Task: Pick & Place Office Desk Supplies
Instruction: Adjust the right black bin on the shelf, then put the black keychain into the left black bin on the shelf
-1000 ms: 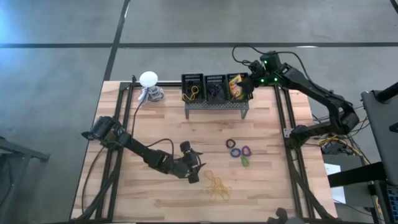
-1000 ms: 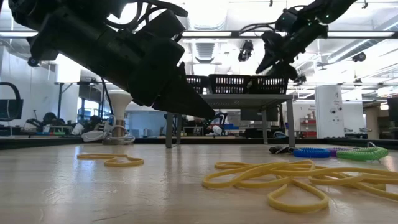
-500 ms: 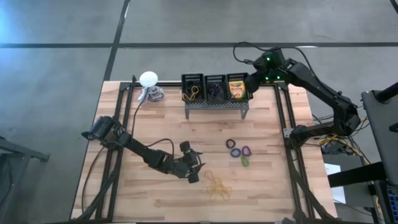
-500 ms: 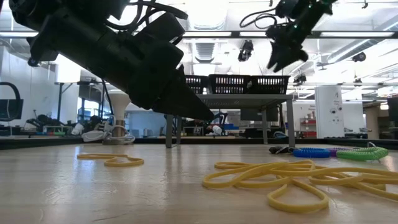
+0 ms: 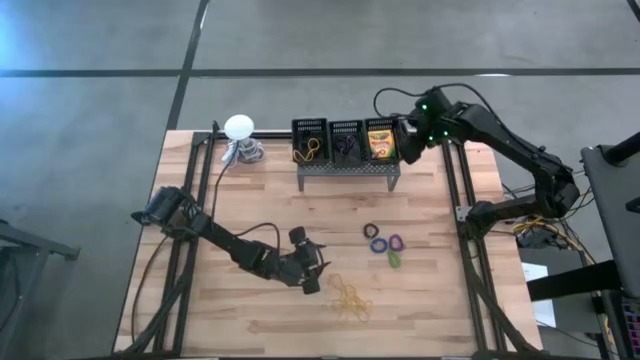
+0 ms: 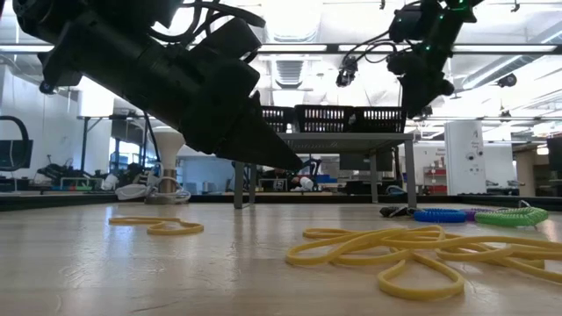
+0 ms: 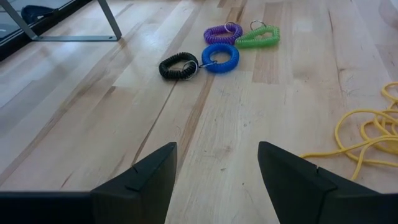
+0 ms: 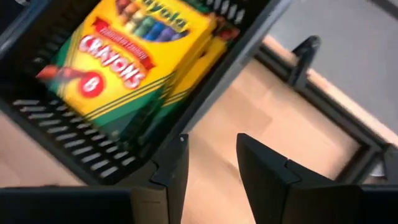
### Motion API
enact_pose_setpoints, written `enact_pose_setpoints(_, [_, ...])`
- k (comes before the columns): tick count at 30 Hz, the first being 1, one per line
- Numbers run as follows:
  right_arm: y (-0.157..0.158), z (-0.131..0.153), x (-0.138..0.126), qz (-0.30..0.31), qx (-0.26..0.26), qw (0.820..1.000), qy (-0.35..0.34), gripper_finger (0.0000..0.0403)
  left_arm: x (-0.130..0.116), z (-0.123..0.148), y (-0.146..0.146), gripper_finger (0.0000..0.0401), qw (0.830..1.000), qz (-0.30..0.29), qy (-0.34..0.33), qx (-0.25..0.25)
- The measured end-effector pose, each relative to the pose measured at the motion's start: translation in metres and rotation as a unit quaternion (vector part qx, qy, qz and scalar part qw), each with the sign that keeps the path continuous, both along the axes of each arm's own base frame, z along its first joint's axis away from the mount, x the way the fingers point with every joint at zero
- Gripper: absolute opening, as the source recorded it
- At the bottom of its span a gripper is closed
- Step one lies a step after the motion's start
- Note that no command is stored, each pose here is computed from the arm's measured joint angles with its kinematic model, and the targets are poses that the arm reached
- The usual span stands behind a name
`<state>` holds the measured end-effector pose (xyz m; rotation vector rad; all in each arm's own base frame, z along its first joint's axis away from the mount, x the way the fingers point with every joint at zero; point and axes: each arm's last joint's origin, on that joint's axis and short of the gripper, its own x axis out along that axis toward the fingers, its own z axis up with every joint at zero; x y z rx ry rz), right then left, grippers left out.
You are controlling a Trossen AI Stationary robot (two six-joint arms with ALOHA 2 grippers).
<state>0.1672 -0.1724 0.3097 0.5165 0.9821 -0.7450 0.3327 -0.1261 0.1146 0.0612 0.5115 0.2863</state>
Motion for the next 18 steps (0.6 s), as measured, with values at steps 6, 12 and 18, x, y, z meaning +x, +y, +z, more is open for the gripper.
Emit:
enact_pose_setpoints(6, [0.008, 0.001, 0.006, 0.025, 0.011, 1.0, -0.011, 0.0123, 0.0, 0.0, 0.0, 0.0227, 1.0, 0.0, 0.0, 0.0])
enact_pose_setpoints(12, [0.012, 0.005, 0.003, 0.018, 0.012, 1.0, -0.006, 0.0125, 0.0, 0.0, 0.0, 0.0227, 1.0, 0.0, 0.0, 0.0])
enact_pose_setpoints(18, [0.029, 0.023, -0.007, 0.007, -0.039, 0.999, 0.014, 0.0115, 0.0, 0.0, 0.0, 0.0227, 1.0, 0.0, 0.0, 0.0])
